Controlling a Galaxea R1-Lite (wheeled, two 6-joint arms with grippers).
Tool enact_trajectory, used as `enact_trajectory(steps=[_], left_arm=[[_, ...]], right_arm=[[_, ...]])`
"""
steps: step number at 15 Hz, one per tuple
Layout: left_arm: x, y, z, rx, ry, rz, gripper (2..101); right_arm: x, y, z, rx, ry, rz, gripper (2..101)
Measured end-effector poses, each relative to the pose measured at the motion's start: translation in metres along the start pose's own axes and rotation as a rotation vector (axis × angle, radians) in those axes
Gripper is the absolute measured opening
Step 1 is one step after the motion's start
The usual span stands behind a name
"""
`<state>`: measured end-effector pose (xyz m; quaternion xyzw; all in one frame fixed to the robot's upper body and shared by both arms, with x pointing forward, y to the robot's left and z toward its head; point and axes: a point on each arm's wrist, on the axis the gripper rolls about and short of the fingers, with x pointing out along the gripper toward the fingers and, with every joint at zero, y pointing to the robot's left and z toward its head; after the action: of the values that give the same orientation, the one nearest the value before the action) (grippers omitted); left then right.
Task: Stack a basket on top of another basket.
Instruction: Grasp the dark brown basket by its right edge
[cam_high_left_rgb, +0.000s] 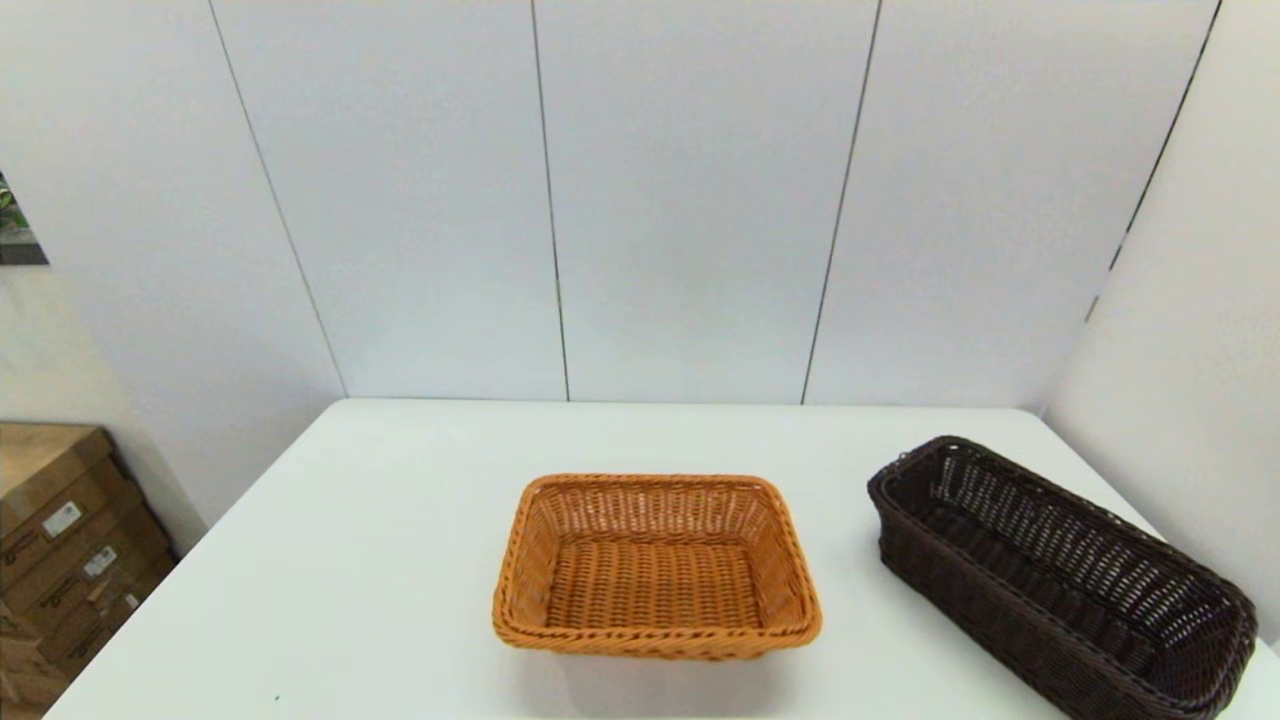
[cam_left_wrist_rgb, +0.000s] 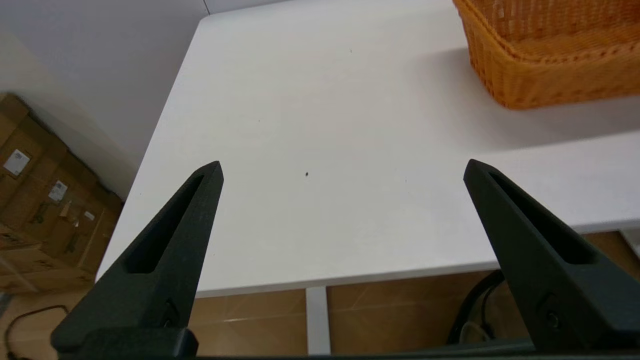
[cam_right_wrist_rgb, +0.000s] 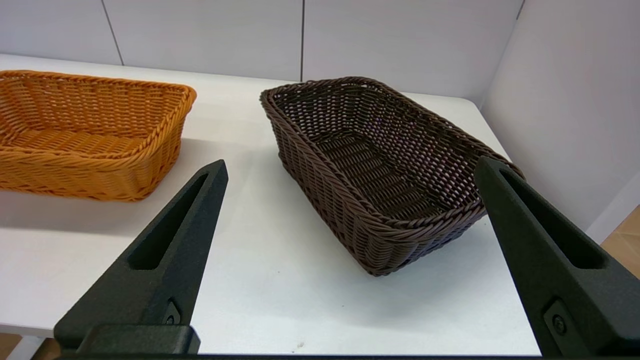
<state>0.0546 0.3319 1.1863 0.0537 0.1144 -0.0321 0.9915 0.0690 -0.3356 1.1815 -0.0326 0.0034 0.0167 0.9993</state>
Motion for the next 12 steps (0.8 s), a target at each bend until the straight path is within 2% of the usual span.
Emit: enact_trajectory(steps=[2, 12], left_arm=[[0.0010, 0.0002, -0.0011, -0.059, -0.022, 0.014, 97.8], [0.0028, 0.0008, -0.0019, -0.089, -0.044, 0.038, 97.8]], right_arm=[[0.0000, 0.0000, 0.0000, 0.000, 0.000, 0.000, 97.7], [0.0000, 0.0000, 0.0000, 0.000, 0.000, 0.000, 97.7]])
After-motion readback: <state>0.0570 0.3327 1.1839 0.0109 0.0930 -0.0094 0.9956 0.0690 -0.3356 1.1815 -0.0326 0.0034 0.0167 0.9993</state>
